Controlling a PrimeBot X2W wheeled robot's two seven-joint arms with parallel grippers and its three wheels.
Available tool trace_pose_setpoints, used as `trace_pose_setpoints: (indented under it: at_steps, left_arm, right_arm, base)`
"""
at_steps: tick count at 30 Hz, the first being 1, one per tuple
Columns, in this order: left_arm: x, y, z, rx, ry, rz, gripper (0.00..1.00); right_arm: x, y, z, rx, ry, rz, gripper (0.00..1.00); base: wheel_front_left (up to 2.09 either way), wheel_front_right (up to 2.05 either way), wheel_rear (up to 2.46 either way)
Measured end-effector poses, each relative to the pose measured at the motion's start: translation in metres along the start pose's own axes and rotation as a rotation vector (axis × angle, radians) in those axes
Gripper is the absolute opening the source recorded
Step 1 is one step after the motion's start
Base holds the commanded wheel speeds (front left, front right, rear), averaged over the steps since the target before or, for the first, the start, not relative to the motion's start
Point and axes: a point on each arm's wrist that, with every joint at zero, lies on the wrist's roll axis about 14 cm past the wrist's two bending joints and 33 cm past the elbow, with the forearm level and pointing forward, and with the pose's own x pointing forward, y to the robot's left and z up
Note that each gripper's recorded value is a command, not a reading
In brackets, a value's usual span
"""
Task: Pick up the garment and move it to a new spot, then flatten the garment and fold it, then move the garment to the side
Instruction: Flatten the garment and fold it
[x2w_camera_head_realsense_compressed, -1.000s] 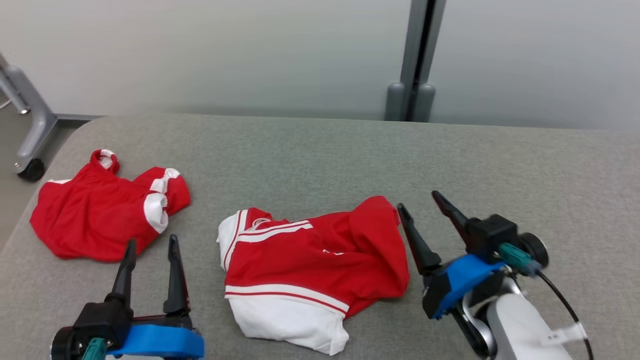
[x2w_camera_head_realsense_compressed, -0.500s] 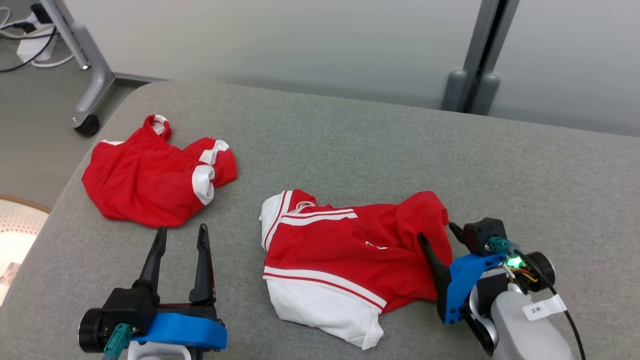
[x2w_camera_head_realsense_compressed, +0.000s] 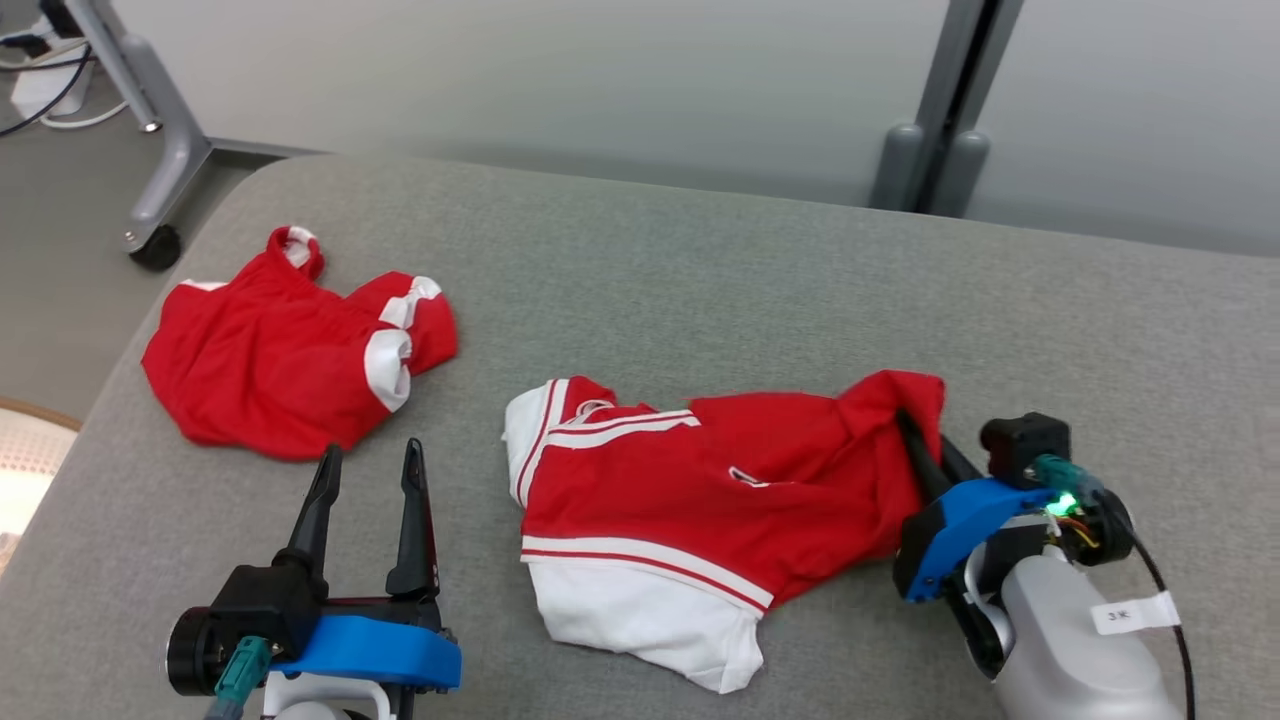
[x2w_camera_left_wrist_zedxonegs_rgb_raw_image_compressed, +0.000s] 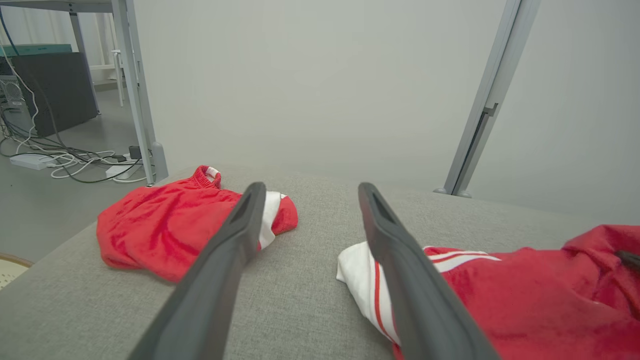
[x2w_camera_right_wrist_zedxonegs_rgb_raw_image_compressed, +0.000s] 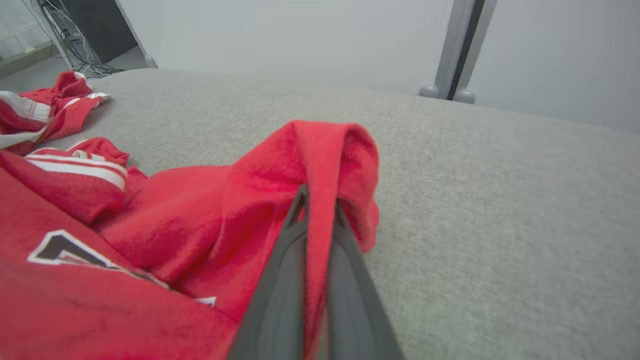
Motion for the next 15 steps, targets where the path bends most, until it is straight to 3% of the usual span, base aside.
trace_pose_setpoints:
  at_steps: [9,15]
  left_arm:
    - [0.011,-0.03,-0.006,-0.017,0.013,-0.087,1.0]
    - [0.017,-0.043,-0.007,-0.024,0.014,-0.129,1.0]
  right_arm:
    - [-0.052,-0.075,0.018,0.066,-0.138,-0.211,0.0]
    - [-0.102,-0.112,0.0,0.126,-0.16,-0.352,0.0]
  base:
    - [0.0,0.0,0.0]
    - [0.0,0.0,0.0]
